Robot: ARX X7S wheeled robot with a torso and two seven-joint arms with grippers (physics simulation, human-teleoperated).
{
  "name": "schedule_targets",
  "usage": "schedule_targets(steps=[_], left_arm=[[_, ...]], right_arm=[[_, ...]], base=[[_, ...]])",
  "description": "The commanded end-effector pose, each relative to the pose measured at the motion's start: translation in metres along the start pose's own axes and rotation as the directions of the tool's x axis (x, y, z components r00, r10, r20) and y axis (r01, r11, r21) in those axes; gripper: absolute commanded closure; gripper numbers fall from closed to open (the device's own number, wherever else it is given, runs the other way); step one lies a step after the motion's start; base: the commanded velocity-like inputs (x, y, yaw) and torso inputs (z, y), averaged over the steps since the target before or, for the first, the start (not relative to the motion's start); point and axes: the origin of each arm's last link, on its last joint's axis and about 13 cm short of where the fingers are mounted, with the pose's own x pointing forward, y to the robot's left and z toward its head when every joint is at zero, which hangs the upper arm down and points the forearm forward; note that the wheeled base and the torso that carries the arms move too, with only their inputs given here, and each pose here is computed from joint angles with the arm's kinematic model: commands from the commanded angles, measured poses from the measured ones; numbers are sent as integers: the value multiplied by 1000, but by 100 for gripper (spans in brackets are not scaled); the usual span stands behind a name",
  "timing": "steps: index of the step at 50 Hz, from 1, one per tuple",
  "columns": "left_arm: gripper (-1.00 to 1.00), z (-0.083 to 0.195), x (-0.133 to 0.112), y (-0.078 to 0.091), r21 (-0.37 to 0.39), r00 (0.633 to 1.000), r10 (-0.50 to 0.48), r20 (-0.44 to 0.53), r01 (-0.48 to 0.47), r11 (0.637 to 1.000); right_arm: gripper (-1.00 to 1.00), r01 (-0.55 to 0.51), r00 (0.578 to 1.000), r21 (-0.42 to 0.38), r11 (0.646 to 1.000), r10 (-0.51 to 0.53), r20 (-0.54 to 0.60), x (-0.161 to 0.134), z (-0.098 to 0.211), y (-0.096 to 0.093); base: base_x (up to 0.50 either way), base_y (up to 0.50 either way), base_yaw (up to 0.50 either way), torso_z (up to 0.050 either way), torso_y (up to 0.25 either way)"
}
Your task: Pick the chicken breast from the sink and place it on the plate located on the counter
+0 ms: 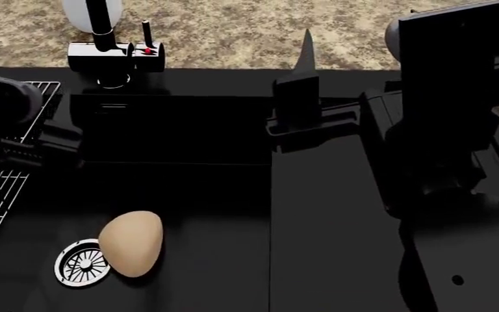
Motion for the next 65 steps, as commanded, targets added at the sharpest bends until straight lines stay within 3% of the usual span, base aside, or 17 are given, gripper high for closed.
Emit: schedule_targets(steps=[1,4,7,10,13,15,16,17,20,23,28,39,42,47,52,60,65], left_arm=[[-100,1,0,0,21,1000,14,-8,-14,1000],[-100,14,3,0,69,996,-20,-86,26,997],[-100,26,13,-6,52,979,-134,-150,144,988],[-100,43,11,12,64,970,-143,-195,158,985],[-100,62,11,16,66,951,-221,-215,240,968],[-100,69,15,20,96,952,-205,-228,231,968],[-100,74,17,23,75,949,-216,-228,239,968],[-100,76,20,25,120,956,-178,-233,210,970],[-100,84,19,28,87,958,-196,-210,218,972],[-100,82,18,25,96,954,-205,-218,230,968],[-100,81,22,28,43,953,-216,-210,230,972],[-100,73,28,25,43,930,-260,-262,280,959],[-100,74,32,25,3,898,-320,-302,337,942],[-100,76,40,20,-1,845,-379,-377,409,913],[-100,70,57,15,18,802,-389,-453,445,896],[-100,50,86,9,-15,738,-398,-545,466,885],[-100,38,97,6,-16,721,-386,-576,462,887]], right_arm=[[-100,0,1000,-1,1000,0,-4,0,0,0],[-100,-6,1000,-14,1000,6,-19,2,7,-1],[-100,2,1000,-20,1000,-3,-31,5,11,-3],[-100,9,999,-33,999,-10,-30,6,18,-5],[-100,-4,1000,-38,999,3,-23,6,25,-7],[-100,-11,1000,-37,999,10,-22,6,28,-9],[-100,-19,999,-47,999,17,-30,6,28,-9],[-100,-18,999,-52,998,16,-31,6,30,-10],[-100,-12,999,-72,997,9,-32,6,34,-13],[-100,-5,999,-81,997,3,-34,6,33,-14],[-100,-3,1000,-85,996,1,-29,5,33,-14],[-100,6,1000,-98,995,-9,-22,5,37,-16],[-100,4,1000,-104,995,-7,-24,6,38,-17],[-100,4,1000,-106,994,-6,-13,6,43,-18],[-100,14,1000,-112,994,-15,-4,6,45,-20],[-100,19,1000,-125,992,-19,-2,5,47,-22],[-100,7,1000,-116,993,-7,-3,5,47,-22]], base=[[0,0,0,0,0],[0,0,0,0,0],[0,0,0,0,0],[0,0,0,0,0],[0,0,0,0,0],[0,0,0,0,0],[0,0,0,0,0],[0,0,0,0,0],[0,0,0,0,0],[0,0,0,0,-90],[0,0,0,0,-250],[-1,0,0,0,-250],[0,0,0,0,-167],[-3,0,0,0,0],[0,0,0,0,0],[0,0,0,0,0],[0,0,0,0,0]])
